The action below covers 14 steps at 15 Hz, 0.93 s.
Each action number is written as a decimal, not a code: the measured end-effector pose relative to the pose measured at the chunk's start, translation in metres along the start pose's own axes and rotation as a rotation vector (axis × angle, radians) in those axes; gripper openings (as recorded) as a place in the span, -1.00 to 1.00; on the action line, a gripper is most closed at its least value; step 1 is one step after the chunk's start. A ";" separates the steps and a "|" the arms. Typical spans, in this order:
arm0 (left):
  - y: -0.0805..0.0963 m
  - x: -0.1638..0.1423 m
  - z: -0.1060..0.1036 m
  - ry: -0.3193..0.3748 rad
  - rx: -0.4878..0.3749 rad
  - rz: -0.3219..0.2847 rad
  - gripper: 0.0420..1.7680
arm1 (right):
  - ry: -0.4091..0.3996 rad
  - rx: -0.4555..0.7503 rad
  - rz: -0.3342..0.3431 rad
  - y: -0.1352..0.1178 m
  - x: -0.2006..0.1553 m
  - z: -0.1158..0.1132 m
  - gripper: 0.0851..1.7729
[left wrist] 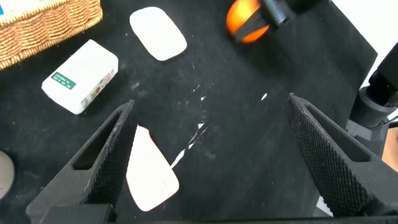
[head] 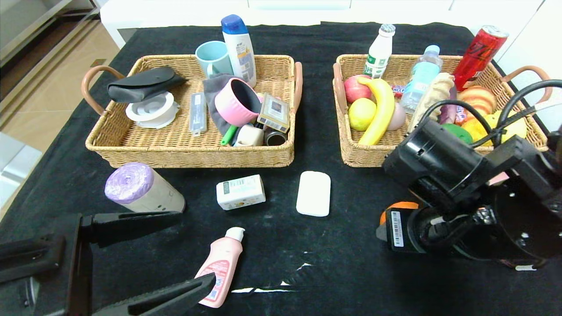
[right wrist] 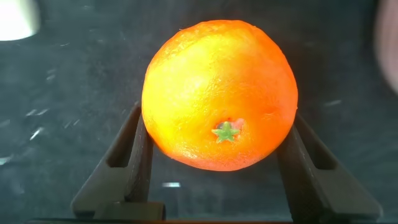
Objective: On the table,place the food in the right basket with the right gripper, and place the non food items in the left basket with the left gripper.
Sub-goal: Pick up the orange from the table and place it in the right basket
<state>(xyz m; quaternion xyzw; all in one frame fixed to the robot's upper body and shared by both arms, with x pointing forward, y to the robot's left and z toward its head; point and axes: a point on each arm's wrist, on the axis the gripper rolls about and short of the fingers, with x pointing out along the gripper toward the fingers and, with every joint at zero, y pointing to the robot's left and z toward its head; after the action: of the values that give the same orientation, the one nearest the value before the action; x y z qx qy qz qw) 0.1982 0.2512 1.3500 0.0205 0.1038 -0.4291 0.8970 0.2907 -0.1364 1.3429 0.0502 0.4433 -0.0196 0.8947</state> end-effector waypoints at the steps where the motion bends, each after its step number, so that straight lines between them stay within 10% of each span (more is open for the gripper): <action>1: 0.000 0.000 0.000 0.001 0.000 0.000 0.94 | -0.016 -0.014 0.014 -0.003 -0.007 0.002 0.32; 14: 0.000 0.001 0.000 -0.001 0.002 0.002 0.94 | -0.368 -0.025 0.044 -0.003 -0.049 0.056 0.32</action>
<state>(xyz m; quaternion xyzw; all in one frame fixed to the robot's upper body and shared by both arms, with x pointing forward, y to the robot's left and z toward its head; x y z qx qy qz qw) 0.1990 0.2509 1.3498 0.0210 0.1030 -0.4282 0.8975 0.3049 -0.1454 1.4152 0.0446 0.2713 -0.0032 0.9615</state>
